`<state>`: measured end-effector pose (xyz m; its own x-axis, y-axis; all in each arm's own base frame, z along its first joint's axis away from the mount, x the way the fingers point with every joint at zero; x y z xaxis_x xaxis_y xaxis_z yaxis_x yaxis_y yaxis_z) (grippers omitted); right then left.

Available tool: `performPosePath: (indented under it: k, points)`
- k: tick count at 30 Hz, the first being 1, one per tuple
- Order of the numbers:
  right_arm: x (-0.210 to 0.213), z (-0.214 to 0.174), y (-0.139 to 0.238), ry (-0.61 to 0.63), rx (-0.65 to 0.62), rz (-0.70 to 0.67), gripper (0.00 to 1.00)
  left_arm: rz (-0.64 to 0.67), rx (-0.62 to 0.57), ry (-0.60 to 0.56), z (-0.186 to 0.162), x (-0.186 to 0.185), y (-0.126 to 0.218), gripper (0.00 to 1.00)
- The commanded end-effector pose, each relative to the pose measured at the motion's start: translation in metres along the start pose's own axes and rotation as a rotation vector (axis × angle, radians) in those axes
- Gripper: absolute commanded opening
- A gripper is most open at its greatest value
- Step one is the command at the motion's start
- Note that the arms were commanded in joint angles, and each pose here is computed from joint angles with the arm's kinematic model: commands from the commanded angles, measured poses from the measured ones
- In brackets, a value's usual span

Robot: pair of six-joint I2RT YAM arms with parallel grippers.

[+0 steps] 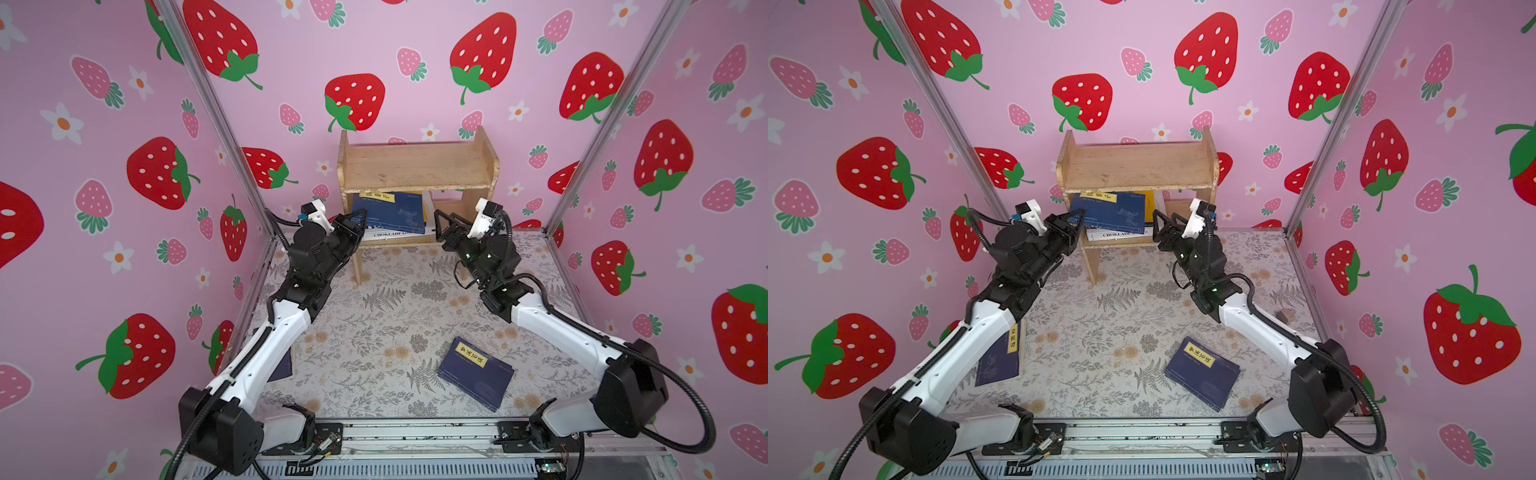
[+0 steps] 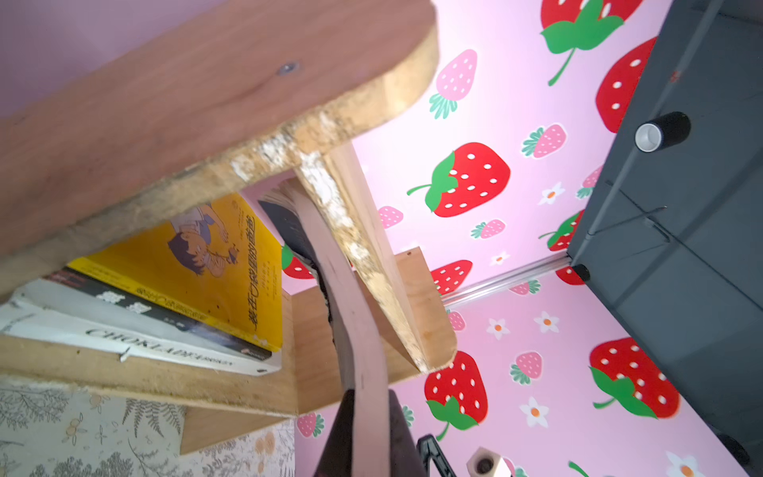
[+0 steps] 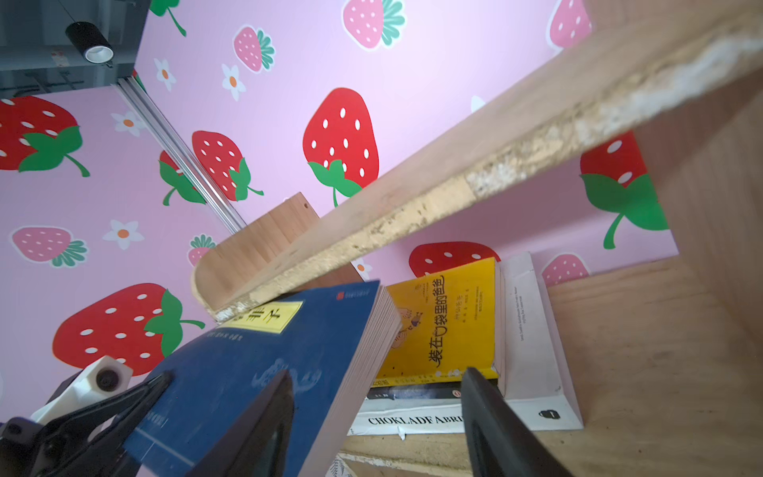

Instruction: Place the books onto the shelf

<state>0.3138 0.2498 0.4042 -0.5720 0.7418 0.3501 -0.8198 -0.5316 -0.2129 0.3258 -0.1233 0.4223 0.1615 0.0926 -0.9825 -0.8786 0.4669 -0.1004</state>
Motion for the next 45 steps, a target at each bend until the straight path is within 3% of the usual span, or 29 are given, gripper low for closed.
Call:
performPosePath:
  k: [1, 8, 14, 17, 24, 34, 38, 45]
  points:
    - [0.013, 0.017, 0.013, 0.021, 0.022, 0.049, 0.66, -0.062, 0.06, -0.011, -0.005, -0.028, 0.031, 0.0]
    - [0.031, 0.064, 0.033, 0.061, -0.1, 0.114, 0.68, -0.226, 0.042, -0.189, -0.004, -0.111, 0.072, 0.0]
    - [0.037, 0.087, 0.026, 0.108, -0.171, 0.105, 0.68, -0.277, 0.071, -0.204, 0.004, -0.132, 0.035, 0.0]
    - [0.039, 0.093, 0.017, 0.129, -0.204, 0.094, 0.69, -0.29, 0.089, -0.172, 0.01, -0.132, 0.004, 0.0]
    - [0.041, 0.093, -0.027, 0.179, -0.228, 0.057, 0.7, -0.257, 0.007, -0.125, 0.029, -0.117, -0.047, 0.0]
    - [0.038, 0.067, -0.088, 0.191, -0.189, 0.002, 0.7, -0.148, -0.088, -0.071, 0.042, -0.083, -0.072, 0.0]
    - [0.033, 0.056, -0.1, 0.176, -0.167, -0.039, 0.75, -0.078, -0.087, -0.086, 0.045, -0.075, -0.079, 0.0]
    - [0.031, 0.034, -0.115, 0.127, -0.128, -0.082, 0.71, -0.015, -0.111, -0.086, 0.056, -0.066, -0.086, 0.31]
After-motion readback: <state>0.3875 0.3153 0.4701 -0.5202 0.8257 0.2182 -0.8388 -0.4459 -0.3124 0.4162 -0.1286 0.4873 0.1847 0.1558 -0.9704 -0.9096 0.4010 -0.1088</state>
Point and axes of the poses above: each gripper's point midway between its finger pads, its own y axis back along the fingers, its own x axis along the line the jaws close on, z = x × y, the point moved 7 cm from there along y, back along the fingers, and after that the axes turned 13 degrees about y, right-handed, at the moved point
